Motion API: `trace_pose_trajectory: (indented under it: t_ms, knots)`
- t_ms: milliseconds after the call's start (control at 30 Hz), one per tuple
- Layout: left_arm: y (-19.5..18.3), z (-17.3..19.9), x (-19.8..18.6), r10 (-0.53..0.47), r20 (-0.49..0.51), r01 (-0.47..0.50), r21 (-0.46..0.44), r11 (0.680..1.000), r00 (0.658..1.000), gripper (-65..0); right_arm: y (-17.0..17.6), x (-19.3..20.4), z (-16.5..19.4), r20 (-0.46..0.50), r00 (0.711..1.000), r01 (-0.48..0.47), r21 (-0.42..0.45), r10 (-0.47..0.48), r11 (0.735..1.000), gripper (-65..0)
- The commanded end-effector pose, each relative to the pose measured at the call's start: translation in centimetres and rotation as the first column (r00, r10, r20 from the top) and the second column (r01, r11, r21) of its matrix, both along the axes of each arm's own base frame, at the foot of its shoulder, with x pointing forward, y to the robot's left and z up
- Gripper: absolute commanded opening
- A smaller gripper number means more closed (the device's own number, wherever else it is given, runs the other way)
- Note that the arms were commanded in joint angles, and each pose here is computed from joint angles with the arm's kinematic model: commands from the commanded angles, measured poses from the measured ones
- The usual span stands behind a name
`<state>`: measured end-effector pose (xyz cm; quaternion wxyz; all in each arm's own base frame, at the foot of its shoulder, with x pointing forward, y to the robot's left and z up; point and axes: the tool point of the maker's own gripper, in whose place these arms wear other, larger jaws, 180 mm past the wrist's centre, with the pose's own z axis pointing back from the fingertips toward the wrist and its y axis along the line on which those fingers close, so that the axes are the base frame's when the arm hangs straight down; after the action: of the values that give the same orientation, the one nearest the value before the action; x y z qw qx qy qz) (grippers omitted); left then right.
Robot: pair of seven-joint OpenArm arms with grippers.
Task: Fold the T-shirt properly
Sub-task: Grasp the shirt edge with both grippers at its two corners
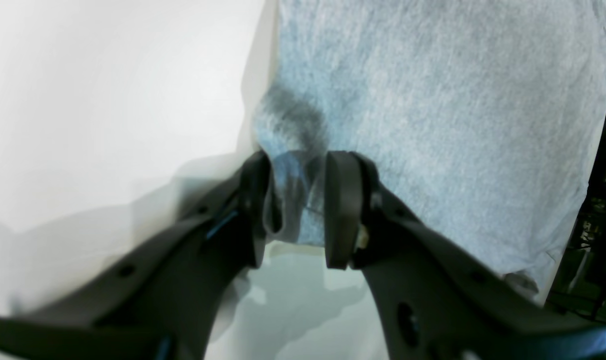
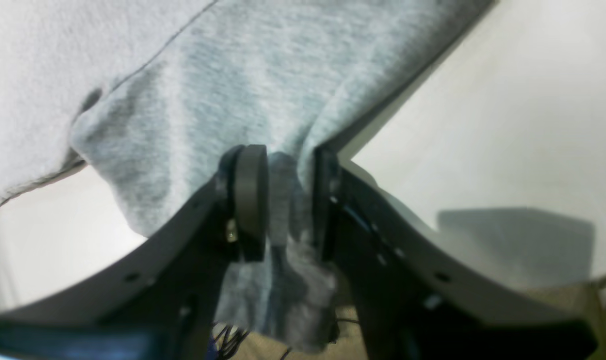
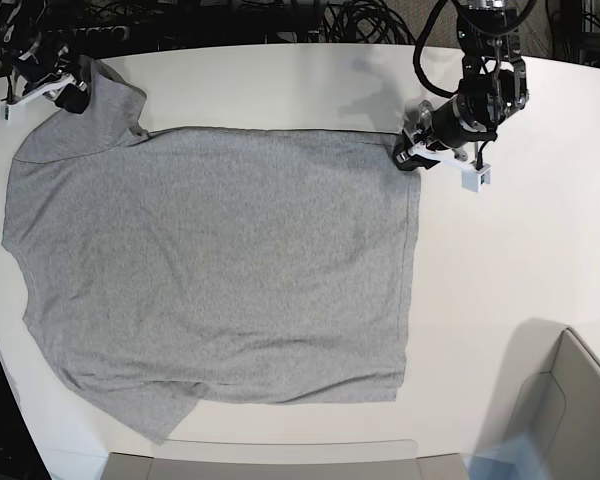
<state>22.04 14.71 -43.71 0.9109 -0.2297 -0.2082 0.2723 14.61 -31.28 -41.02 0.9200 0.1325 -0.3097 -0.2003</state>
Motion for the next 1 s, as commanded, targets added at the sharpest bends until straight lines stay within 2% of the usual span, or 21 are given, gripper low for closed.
trace_pose_trajectory:
  t_ms: [0,100,300,400,500,567,867,967]
  knots:
    - [0.3,-0.4,-0.7,-0.001,-0.039,0.001,0.014,1.000,0.999,-46.4,-0.7,0.4,0.4,-0.003,1.000,-0.011,-0.039,0.011,0.999,-49.4]
    - [0.2,-0.4,-0.7,0.000,-0.039,0.000,0.011,1.000,0.999,-46.5,-1.0,0.9,0.4,-0.008,1.000,-0.017,-0.067,0.016,0.998,-49.4]
    - [-0.4,-0.4,-0.4,0.020,-0.021,-0.020,0.001,1.000,1.000,-47.6,-1.0,1.0,0.4,-0.007,1.000,-0.017,-0.070,0.017,0.997,-49.5]
    - [-0.4,-0.4,-0.4,0.020,-0.021,-0.020,0.000,1.000,1.000,-54.2,-1.0,0.7,0.3,-0.015,1.000,-0.019,-0.070,0.018,0.997,-51.9]
    - [-0.4,-0.5,-0.5,0.020,-0.022,-0.020,0.000,1.000,1.000,-65.0,-1.0,0.7,0.3,-0.015,1.000,-0.019,-0.070,0.018,0.997,-61.1]
    - [-0.5,-0.5,-0.5,0.019,-0.023,-0.019,-0.001,1.000,1.000,-65.0,-1.0,0.7,0.3,-0.015,1.000,-0.019,-0.070,0.018,0.997,-65.0]
    - [0.2,-0.3,-0.6,0.035,-0.019,-0.035,0.004,0.999,0.999,-65.0,-1.0,-0.3,1.0,-0.023,0.999,-0.035,-0.097,0.033,0.995,-65.0]
    - [1.7,-0.2,-1.6,0.079,-0.026,-0.078,0.020,0.997,0.997,-65.0,-0.7,-0.3,1.8,-0.010,0.999,-0.053,-0.118,0.052,0.992,-65.0]
